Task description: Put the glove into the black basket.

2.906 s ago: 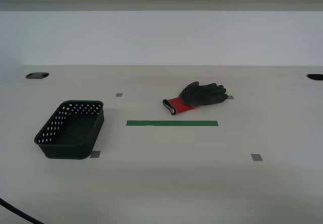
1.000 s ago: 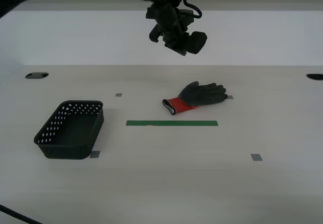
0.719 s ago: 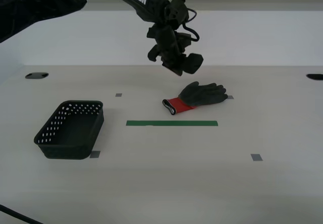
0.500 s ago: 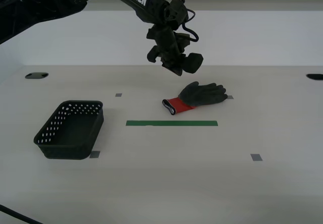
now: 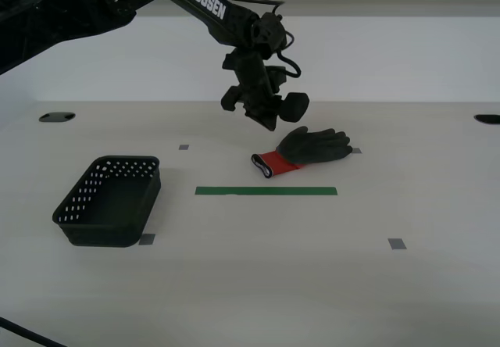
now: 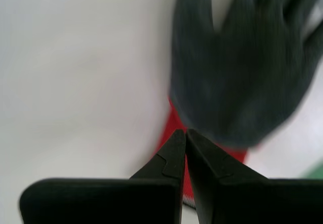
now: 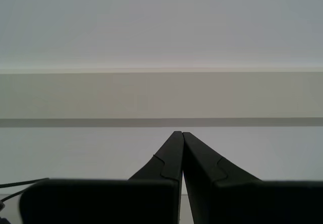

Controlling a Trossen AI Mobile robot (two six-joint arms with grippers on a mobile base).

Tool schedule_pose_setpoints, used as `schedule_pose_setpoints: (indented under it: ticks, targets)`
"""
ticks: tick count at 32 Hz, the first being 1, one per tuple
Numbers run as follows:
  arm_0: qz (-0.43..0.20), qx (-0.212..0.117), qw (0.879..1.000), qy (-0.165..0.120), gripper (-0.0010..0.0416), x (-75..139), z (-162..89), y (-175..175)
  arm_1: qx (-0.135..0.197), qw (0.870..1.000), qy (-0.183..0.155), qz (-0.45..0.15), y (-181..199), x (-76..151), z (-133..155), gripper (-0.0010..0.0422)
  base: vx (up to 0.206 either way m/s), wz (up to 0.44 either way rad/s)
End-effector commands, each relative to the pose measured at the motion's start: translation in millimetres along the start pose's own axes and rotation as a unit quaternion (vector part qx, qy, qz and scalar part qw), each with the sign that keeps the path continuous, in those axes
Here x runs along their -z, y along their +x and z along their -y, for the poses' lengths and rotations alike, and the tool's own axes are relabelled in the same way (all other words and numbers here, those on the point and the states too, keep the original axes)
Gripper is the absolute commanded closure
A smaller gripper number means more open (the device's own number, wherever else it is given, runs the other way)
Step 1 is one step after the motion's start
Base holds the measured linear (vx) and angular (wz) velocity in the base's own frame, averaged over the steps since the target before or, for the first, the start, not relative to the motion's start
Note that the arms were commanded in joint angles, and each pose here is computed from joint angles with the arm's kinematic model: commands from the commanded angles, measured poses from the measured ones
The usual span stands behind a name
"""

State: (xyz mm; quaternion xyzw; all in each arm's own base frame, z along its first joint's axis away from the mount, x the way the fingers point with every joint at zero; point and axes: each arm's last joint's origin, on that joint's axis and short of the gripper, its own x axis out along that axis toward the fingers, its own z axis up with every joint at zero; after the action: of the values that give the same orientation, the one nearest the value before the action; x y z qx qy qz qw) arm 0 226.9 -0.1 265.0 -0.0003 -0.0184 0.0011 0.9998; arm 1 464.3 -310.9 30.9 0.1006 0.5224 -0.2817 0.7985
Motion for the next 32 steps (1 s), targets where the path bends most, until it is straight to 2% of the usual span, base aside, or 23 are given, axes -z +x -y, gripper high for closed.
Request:
schedule_pose_setpoints:
  ticks: [1, 3, 6, 7, 8, 12, 15, 19, 24, 27, 30, 32]
  targets:
    - [0.002, 0.0, 1.0, 0.0, 0.0405, -1, 0, 0, 0.013, 0.998, -0.017, -0.052, -1, 10, 1, 0.0412, 0.0, 0.0]
    - [0.002, 0.0, 1.0, 0.0, 0.0405, -1, 0, 0, 0.012, 0.998, -0.021, -0.063, -1, 12, 0, 0.0406, 0.0, 0.0]
    - [0.002, 0.0, 1.0, 0.0, 0.0405, -1, 0, 0, 0.012, 0.997, -0.037, -0.063, -1, 12, 0, 0.0356, 0.0, 0.0]
    - [0.002, 0.0, 1.0, 0.0, 0.0405, -1, 0, 0, 0.026, 0.996, -0.057, -0.065, -1, 12, 1, 0.0315, 0.0, 0.0]
    - [0.002, 0.0, 1.0, 0.0, 0.0405, -1, 0, 0, 0.03, 0.995, -0.062, -0.065, -1, 12, 1, 0.03, 0.0, 0.0]
    - [0.002, 0.0, 1.0, 0.0, 0.0405, -1, 0, 0, 0.029, 0.992, -0.098, -0.068, -1, 13, 2, 0.0187, 0.0, 0.0]
    - [0.002, 0.0, 1.0, 0.0, 0.0405, -1, 0, 0, 0.026, 0.99, -0.118, -0.077, 3, 17, 2, 0.0139, 0.0, 0.0]
    - [0.002, 0.0, 1.0, 0.0, 0.0405, -1, 0, 0, 0.016, 0.985, -0.141, -0.093, 10, 28, 1, 0.0134, 0.0, 0.0]
    - [0.002, 0.0, 1.0, 0.0, 0.0405, -1, 0, 0, 0.0, 0.985, -0.146, -0.094, 12, 31, 0, 0.016, 0.0, 0.0]
    - [0.002, 0.0, 1.0, 0.0, 0.0405, -1, 0, 0, -0.007, 0.983, -0.161, -0.09, 12, 30, -1, 0.0184, 0.0, 0.0]
    - [0.003, 0.001, 1.0, 0.0, 0.0405, -1, 0, 0, 0.003, 0.977, -0.188, -0.1, 19, 34, 3, 0.0185, 0.0, 0.0]
    - [0.001, 0.0, 1.0, 0.0, 0.0405, 0, 0, 0, 0.022, 0.97, -0.205, -0.129, 35, 47, 8, 0.0186, 0.0, 0.0]
